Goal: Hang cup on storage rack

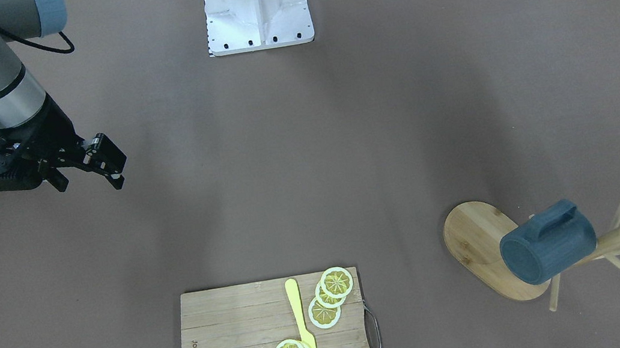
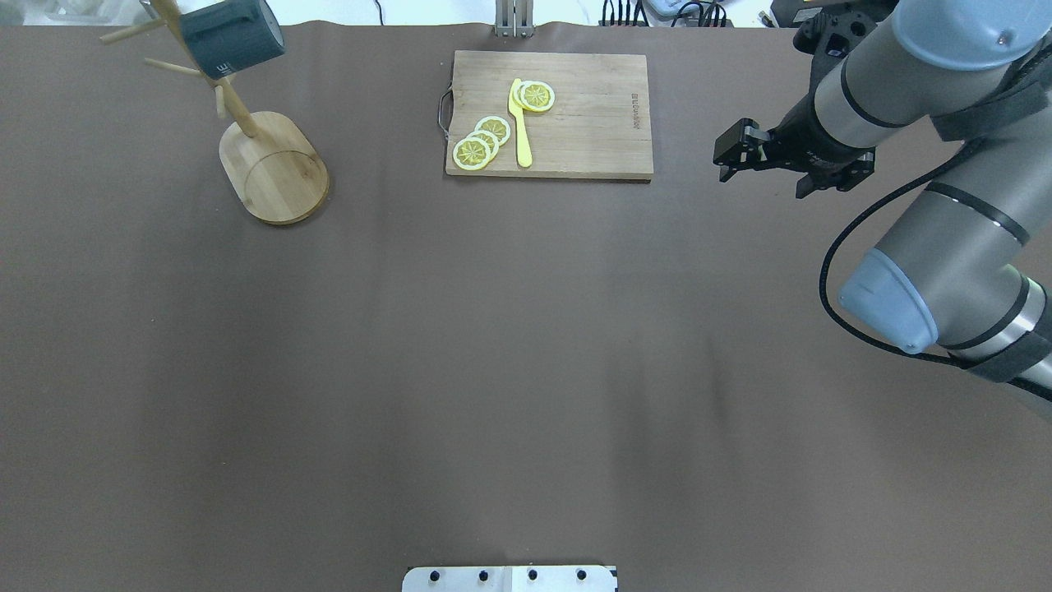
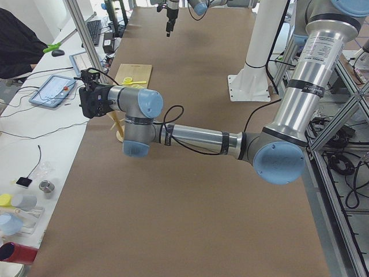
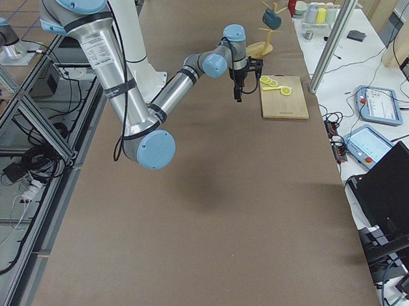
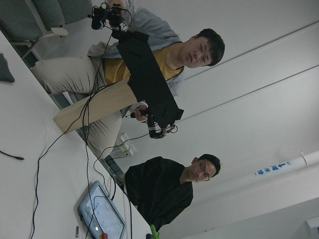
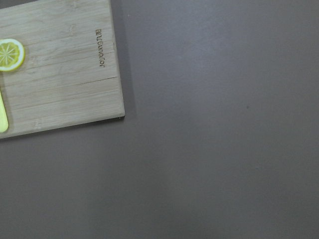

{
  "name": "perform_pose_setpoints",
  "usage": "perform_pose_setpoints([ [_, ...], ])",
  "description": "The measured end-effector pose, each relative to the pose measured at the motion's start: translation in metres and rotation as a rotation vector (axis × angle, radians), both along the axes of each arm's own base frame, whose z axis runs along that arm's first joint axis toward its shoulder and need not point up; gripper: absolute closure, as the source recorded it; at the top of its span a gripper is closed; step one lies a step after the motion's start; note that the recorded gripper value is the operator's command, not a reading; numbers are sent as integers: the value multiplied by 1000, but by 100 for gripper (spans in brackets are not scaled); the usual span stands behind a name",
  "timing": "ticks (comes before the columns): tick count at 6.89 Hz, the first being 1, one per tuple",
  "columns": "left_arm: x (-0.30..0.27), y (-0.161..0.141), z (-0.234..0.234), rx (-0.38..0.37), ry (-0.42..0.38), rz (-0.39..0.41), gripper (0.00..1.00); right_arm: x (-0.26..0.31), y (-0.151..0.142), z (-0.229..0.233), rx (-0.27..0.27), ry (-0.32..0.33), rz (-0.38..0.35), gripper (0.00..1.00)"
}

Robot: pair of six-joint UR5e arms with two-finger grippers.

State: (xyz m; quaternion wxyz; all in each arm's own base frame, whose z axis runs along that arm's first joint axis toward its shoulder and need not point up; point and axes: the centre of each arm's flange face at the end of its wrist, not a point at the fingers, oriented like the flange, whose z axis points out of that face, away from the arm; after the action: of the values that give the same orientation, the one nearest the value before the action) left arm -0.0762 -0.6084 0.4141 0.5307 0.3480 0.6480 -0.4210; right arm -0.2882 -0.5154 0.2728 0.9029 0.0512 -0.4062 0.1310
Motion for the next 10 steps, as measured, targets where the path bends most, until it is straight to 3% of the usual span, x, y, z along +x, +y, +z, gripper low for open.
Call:
perform_pose_setpoints([
  [2,-15,1,30,-39,-250,-26,2,21,-5,16,-18,16,30,0],
  [5,-24,-10,52,-91,-667,36,2,62,-12,56,-12,73,31,0],
  [7,-26,-13,36,-133,-926,165,2,114,-20,97,27,135,-9,0],
  [9,-36,-6,29,-166,-1048,372,2,178,-32,147,46,161,-77,0],
  [10,-37,0,38,-166,-1062,473,2,212,-41,176,51,169,-109,0],
])
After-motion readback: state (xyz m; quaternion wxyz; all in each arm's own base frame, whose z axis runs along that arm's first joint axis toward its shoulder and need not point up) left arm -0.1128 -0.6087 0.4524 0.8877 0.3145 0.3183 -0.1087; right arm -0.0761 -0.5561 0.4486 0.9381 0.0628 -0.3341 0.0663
